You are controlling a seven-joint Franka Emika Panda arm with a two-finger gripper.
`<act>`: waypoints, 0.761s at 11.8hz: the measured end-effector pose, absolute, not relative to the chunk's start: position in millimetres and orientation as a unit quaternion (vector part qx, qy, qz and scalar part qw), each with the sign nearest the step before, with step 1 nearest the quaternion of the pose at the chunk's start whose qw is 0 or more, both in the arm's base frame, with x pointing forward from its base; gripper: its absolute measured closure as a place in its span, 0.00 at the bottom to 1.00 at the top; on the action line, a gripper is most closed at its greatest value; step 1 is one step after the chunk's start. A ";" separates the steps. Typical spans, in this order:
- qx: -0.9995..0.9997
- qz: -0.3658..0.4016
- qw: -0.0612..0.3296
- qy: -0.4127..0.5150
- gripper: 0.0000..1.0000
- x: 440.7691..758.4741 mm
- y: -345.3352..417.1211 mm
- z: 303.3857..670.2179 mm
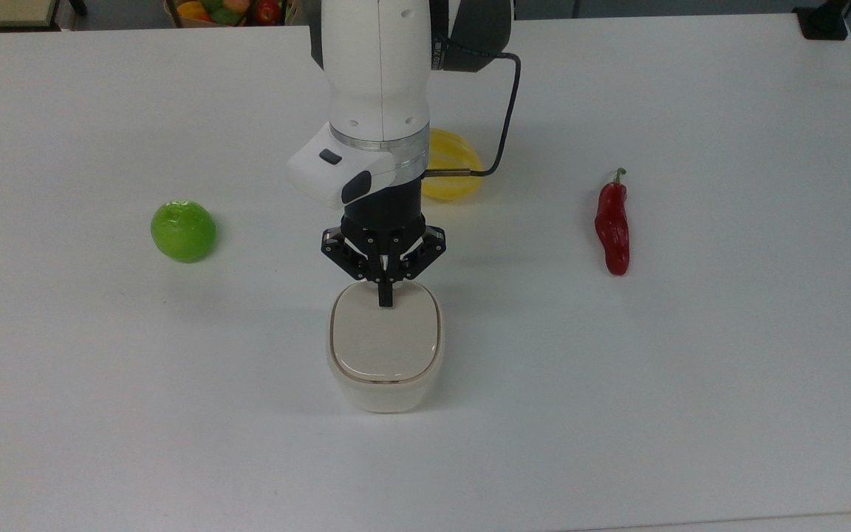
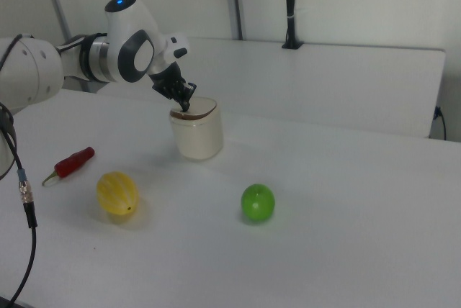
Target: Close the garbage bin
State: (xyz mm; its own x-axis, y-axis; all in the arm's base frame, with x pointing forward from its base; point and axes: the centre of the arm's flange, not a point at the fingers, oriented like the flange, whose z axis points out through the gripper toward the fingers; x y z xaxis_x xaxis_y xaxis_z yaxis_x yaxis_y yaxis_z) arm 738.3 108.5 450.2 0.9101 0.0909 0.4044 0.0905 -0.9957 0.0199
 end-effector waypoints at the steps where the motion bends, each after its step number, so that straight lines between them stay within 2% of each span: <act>1: 0.978 0.205 0.001 0.046 0.99 738.0 108.4 449.8; 9: 0.981 0.189 0.002 0.047 0.99 736.3 108.1 437.6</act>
